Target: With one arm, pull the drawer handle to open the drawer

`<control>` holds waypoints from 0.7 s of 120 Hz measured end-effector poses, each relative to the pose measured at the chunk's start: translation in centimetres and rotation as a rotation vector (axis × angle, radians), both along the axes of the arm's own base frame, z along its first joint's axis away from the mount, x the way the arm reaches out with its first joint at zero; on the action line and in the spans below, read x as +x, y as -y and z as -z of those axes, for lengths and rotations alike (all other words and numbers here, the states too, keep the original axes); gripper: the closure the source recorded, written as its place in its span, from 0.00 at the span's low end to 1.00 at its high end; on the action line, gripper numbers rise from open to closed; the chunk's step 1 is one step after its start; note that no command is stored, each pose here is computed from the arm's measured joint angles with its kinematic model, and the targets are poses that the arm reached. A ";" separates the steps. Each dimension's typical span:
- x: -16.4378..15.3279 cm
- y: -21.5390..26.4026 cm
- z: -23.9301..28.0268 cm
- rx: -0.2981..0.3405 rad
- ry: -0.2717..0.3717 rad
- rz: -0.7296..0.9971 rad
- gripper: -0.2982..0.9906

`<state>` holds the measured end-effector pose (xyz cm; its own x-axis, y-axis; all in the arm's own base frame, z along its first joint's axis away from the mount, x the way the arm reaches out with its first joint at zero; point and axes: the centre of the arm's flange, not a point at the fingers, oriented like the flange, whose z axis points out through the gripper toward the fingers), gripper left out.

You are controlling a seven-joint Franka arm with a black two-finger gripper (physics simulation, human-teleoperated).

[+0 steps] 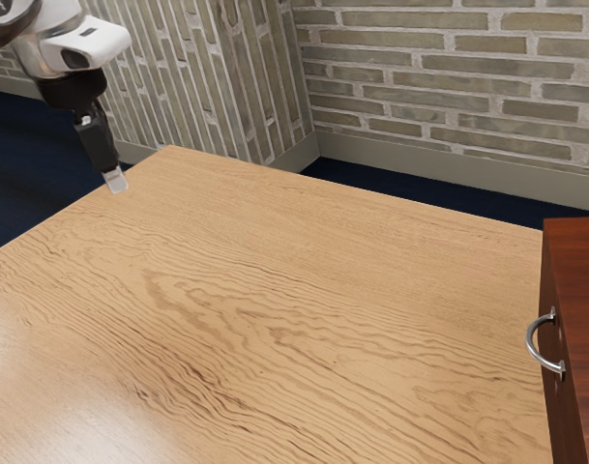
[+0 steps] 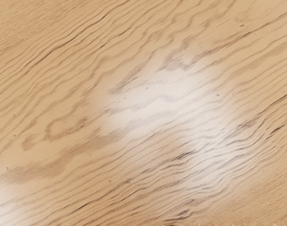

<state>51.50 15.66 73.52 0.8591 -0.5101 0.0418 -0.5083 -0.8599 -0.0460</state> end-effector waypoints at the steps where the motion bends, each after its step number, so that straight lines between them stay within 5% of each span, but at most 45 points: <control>1: 0.0 0.0 0.1 0.000 -0.001 0.002 0.23; 36: 0.9 1.5 0.2 0.005 0.011 0.096 0.23; 54: -1.3 6.1 -1.9 -0.003 0.037 0.202 0.23; 84: -3.7 14.5 0.8 -0.030 -0.063 0.503 0.23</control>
<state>47.80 1.12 72.71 0.5083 -0.8609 0.0191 -0.8611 -0.5080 0.0194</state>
